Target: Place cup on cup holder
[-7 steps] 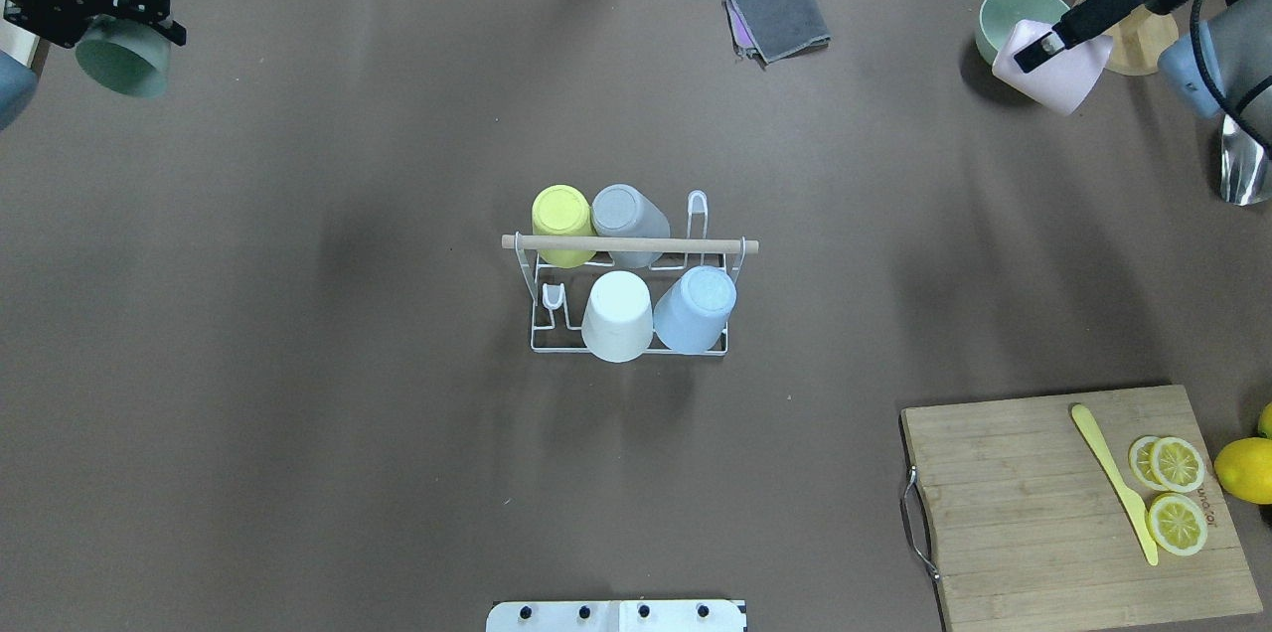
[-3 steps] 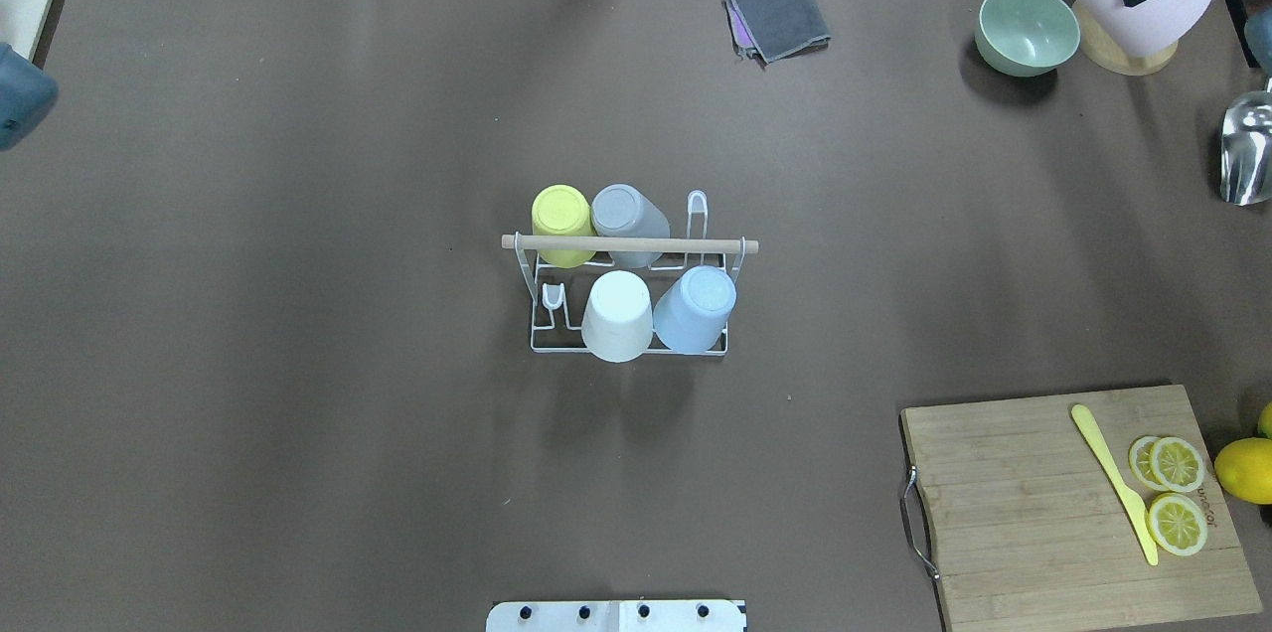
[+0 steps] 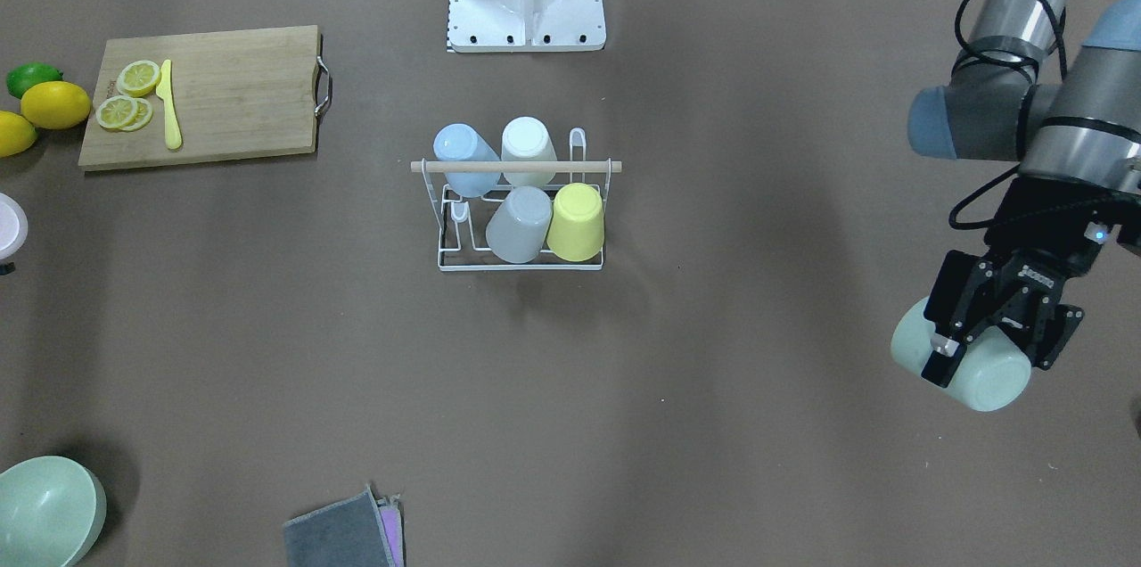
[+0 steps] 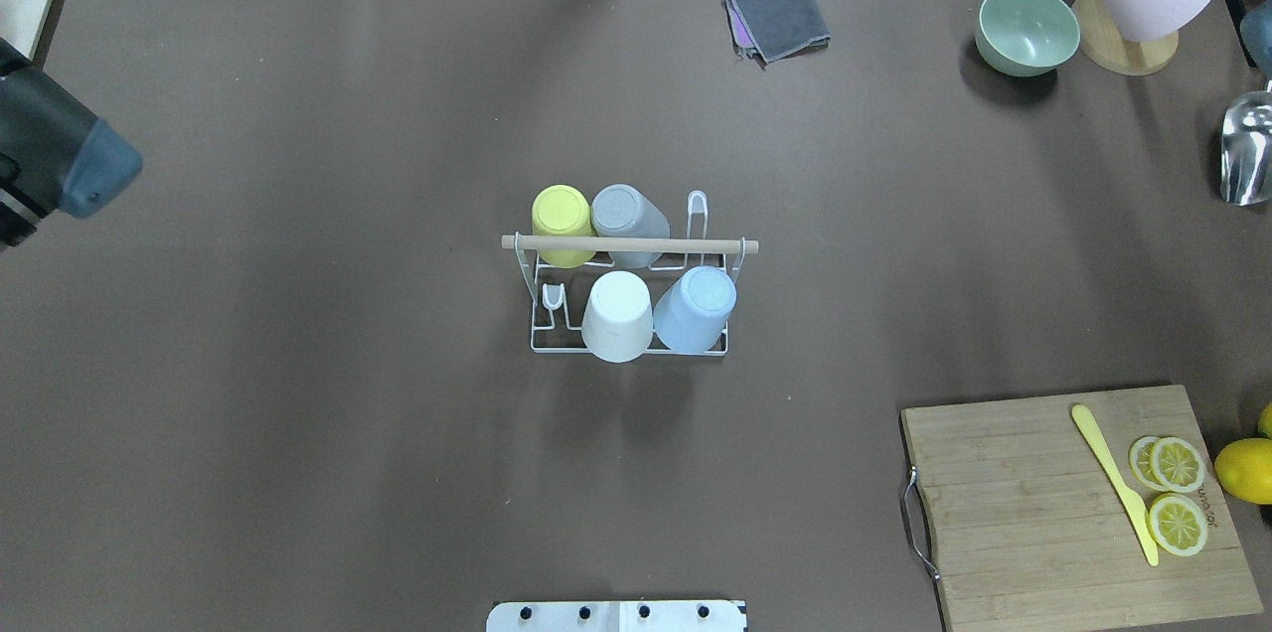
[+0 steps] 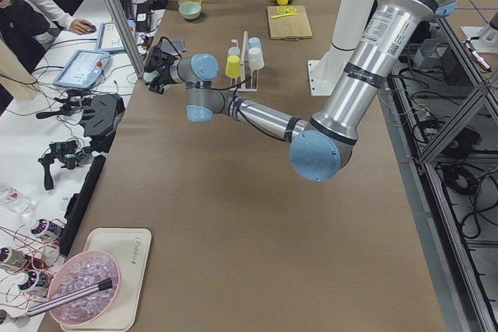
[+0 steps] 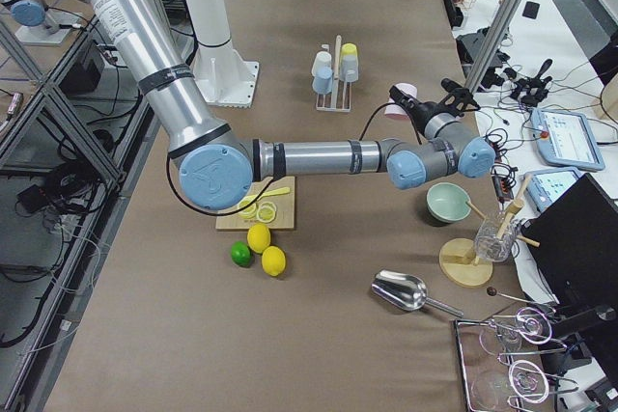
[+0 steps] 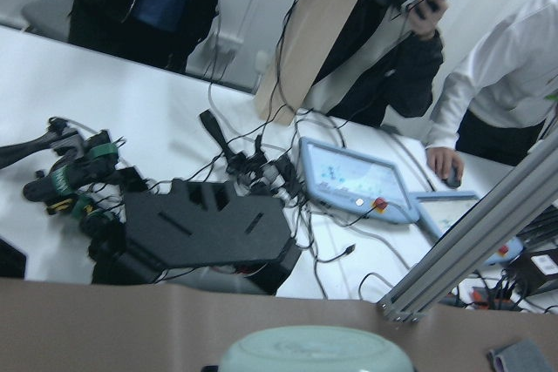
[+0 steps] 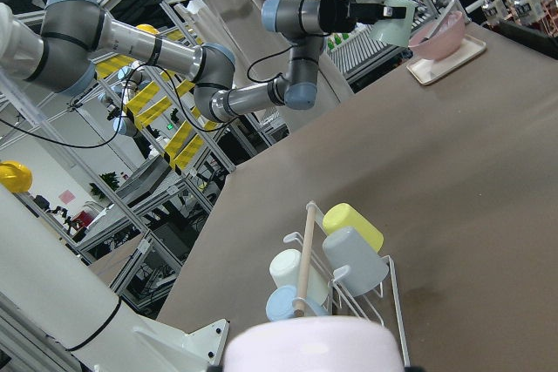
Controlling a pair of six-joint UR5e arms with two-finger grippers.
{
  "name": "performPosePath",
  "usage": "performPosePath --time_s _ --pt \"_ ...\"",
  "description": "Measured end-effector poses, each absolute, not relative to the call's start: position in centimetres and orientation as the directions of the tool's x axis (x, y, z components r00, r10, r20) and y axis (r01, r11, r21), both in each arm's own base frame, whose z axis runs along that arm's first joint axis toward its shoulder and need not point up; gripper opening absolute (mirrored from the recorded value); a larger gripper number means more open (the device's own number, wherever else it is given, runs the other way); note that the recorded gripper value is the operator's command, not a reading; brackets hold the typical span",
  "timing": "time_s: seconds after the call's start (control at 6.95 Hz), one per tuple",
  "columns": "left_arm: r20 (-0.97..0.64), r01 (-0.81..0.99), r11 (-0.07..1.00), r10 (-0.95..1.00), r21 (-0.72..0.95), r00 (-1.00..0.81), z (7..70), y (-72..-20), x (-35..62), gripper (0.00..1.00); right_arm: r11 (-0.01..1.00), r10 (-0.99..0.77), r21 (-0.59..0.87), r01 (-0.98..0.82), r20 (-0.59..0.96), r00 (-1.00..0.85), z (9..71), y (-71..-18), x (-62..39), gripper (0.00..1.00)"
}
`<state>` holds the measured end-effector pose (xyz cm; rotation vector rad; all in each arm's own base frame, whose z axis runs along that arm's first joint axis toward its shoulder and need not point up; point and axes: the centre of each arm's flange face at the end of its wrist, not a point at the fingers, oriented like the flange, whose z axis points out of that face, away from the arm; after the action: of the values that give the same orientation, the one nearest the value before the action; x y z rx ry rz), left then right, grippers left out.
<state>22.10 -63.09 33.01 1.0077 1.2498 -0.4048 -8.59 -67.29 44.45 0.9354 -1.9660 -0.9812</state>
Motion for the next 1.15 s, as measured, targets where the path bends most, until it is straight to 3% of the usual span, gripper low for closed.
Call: performPosePath --time_s 0.43,1.15 --pt "-0.881 0.839 0.385 0.424 0.385 0.210 26.5 -57.7 25.0 0.00 0.356 -0.874 0.775 -0.522 0.078 -0.480 46.9 -68.0 -11.7 0.31" --pt "-0.839 0.851 0.312 0.491 0.423 0.237 21.8 -43.2 41.6 0.00 0.285 -0.892 0.465 -0.838 -0.193 -0.410 46.3 -66.3 -25.5 0.31"
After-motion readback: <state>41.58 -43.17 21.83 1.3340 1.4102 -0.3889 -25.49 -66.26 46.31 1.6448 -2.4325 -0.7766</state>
